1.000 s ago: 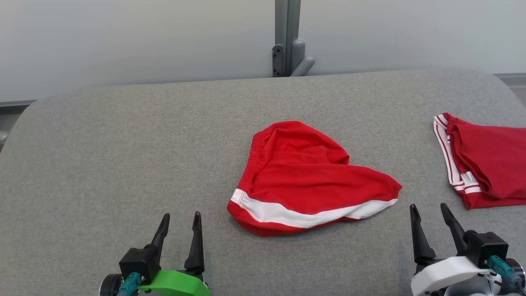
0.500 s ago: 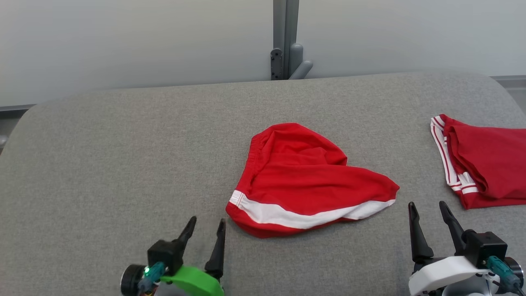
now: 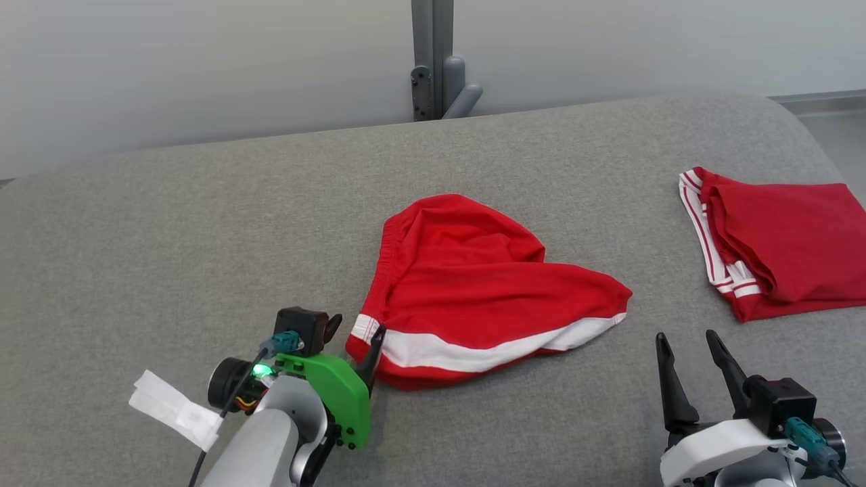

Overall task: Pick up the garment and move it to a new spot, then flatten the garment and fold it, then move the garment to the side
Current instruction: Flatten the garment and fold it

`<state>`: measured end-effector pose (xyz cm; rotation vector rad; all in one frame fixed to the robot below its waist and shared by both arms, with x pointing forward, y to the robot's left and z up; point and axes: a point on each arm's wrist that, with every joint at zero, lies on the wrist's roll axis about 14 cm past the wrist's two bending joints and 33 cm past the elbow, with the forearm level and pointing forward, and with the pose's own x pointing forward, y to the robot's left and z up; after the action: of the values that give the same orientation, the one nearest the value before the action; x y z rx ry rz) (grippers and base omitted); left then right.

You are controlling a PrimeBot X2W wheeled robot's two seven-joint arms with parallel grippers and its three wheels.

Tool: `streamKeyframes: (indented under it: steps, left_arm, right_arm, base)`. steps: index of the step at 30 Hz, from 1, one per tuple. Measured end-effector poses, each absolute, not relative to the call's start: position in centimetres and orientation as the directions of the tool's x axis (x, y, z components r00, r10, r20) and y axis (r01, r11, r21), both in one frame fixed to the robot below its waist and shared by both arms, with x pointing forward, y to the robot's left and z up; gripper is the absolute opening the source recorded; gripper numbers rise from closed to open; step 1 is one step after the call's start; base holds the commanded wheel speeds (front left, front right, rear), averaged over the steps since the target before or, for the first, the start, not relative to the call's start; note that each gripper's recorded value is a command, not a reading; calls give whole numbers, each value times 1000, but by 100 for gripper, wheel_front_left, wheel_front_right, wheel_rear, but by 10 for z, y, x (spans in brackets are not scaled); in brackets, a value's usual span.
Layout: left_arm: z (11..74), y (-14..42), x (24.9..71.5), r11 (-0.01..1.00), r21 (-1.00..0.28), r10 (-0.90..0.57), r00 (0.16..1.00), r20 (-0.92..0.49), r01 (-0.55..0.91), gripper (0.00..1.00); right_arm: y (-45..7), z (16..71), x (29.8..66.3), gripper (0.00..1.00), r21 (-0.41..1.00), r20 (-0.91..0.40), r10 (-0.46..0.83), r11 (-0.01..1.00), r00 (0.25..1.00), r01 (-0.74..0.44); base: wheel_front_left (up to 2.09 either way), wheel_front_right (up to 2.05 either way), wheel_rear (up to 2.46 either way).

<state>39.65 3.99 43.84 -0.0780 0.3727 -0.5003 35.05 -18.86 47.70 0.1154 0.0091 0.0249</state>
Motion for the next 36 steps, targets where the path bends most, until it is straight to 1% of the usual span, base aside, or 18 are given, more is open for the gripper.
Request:
streamKeyframes:
  steps: [5, 11, 12, 15, 16, 17, 18, 19, 20, 21, 22, 25, 30, 36]
  left_arm:
    - [425, 39, 401, 874, -168, -483, 781, -396, 456, 100]
    - [418, 32, 399, 863, -188, -502, 751, -428, 470, 100]
    - [417, 31, 397, 861, -197, -506, 746, -434, 469, 79]
    - [416, 29, 395, 856, -199, -513, 740, -435, 477, 27]
    - [417, 29, 396, 855, -201, -516, 740, -432, 479, 19]
    - [420, 29, 396, 854, -204, -518, 744, -422, 479, 17]
    - [422, 28, 397, 852, -208, -521, 747, -412, 480, 23]
    - [424, 27, 397, 851, -214, -525, 748, -407, 480, 24]
    - [425, 27, 397, 849, -219, -528, 749, -401, 481, 22]
    - [427, 26, 396, 847, -227, -531, 749, -396, 481, 17]
    - [427, 26, 396, 846, -234, -533, 748, -395, 479, 0]
    - [431, 25, 395, 842, -257, -540, 753, -376, 475, 0]
    - [438, 34, 395, 847, -298, -524, 786, -327, 441, 0]
    - [432, 68, 392, 887, -319, -431, 846, -312, 334, 0]
  right_arm:
    - [-195, 473, 347, 100, 115, -21, 4, 993, 1000, -2]
    - [-200, 471, 346, 100, 116, -26, -11, 993, 1000, 14]
    - [-200, 471, 346, 100, 116, -26, -12, 993, 1000, 15]
    - [-201, 472, 346, 100, 116, -25, -14, 993, 1000, 17]
    - [-201, 472, 346, 100, 116, -24, -15, 993, 1000, 18]
    - [-201, 472, 346, 100, 116, -23, -16, 993, 1000, 19]
    - [-202, 472, 346, 100, 116, -23, -17, 993, 1000, 19]
    - [-201, 472, 347, 100, 116, -22, -16, 993, 1000, 18]
    - [-201, 473, 347, 100, 116, -21, -15, 993, 1000, 17]
    - [-201, 473, 347, 100, 117, -20, -14, 993, 1000, 16]
    - [-200, 473, 348, 100, 119, -19, -13, 993, 1000, 15]
    - [-199, 473, 349, 100, 122, -18, -7, 992, 1000, 10]
    - [-195, 469, 349, 100, 128, -30, 2, 992, 1000, 2]
    - [-188, 448, 349, 100, 122, -109, 34, 992, 993, -21]
  base:
    - [0, 0, 0]
    - [0, 0, 0]
    - [0, 0, 0]
    - [0, 0, 0]
    - [0, 0, 0]
    - [0, 0, 0]
    - [0, 0, 0]
    - [0, 0, 0]
    - [0, 0, 0]
    - [0, 0, 0]
    - [0, 0, 0]
    - [0, 0, 0]
    - [0, 0, 0]
    - [0, 0, 0]
